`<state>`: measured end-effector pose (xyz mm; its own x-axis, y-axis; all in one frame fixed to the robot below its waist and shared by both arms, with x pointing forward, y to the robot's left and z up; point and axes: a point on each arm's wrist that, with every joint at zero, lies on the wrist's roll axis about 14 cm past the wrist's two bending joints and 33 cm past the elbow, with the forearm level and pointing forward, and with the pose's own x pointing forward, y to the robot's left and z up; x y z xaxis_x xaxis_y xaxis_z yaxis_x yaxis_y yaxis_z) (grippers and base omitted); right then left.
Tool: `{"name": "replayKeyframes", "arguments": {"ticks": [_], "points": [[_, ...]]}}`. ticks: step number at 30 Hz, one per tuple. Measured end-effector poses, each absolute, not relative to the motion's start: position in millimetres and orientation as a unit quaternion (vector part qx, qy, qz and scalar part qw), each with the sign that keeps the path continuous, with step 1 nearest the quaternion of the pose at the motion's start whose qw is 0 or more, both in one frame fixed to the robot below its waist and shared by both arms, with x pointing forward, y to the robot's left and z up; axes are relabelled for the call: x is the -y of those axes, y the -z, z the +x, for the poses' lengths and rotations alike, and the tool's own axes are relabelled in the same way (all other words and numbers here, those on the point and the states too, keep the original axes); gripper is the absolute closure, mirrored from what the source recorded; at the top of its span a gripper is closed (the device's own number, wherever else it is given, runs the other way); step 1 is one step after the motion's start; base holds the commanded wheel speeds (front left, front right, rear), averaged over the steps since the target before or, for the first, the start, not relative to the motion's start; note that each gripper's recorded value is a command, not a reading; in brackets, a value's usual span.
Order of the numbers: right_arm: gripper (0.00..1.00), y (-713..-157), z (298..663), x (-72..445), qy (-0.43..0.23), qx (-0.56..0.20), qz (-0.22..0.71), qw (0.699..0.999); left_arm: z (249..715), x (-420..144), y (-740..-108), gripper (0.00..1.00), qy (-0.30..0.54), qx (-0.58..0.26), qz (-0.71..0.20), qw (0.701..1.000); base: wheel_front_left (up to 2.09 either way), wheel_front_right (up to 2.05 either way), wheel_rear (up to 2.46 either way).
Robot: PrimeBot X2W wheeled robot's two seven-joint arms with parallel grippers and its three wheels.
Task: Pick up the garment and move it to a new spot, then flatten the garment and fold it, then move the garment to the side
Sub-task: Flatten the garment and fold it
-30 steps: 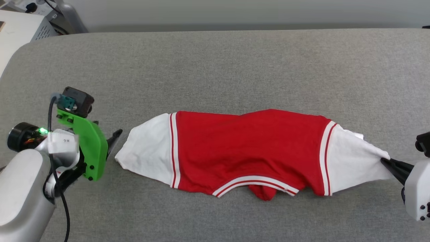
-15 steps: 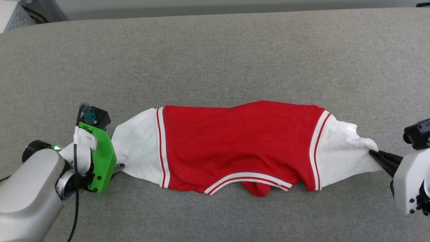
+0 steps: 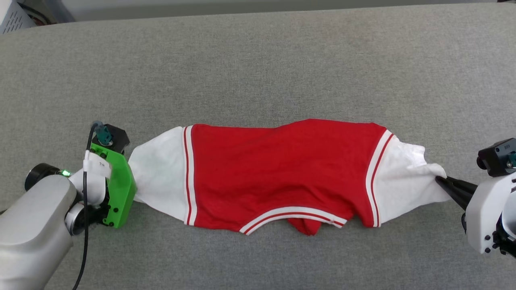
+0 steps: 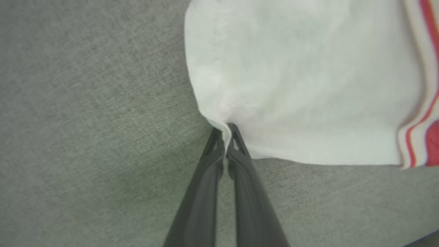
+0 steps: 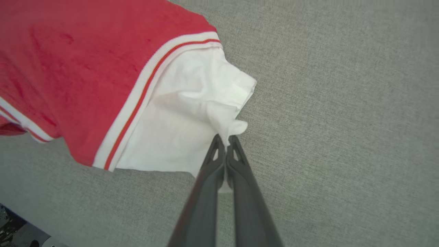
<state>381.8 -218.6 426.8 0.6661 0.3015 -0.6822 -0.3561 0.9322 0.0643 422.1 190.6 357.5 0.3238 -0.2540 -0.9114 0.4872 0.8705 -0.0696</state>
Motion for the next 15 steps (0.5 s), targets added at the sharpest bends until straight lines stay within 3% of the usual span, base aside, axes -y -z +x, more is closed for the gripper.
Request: {"name": "replayKeyframes", "arguments": {"ticks": [7,15], "points": [[1.00,-465,397,217,-0.177,-0.284,-0.029,0.942,442,-169,-402,1.00,0.252,-0.417,0.058,0.871,0.00,0.00,0.00],[1.00,-543,421,226,-0.164,-0.147,-0.028,0.975,464,-159,-511,1.00,0.272,-0.236,0.041,0.932,0.00,0.00,0.00]]}}
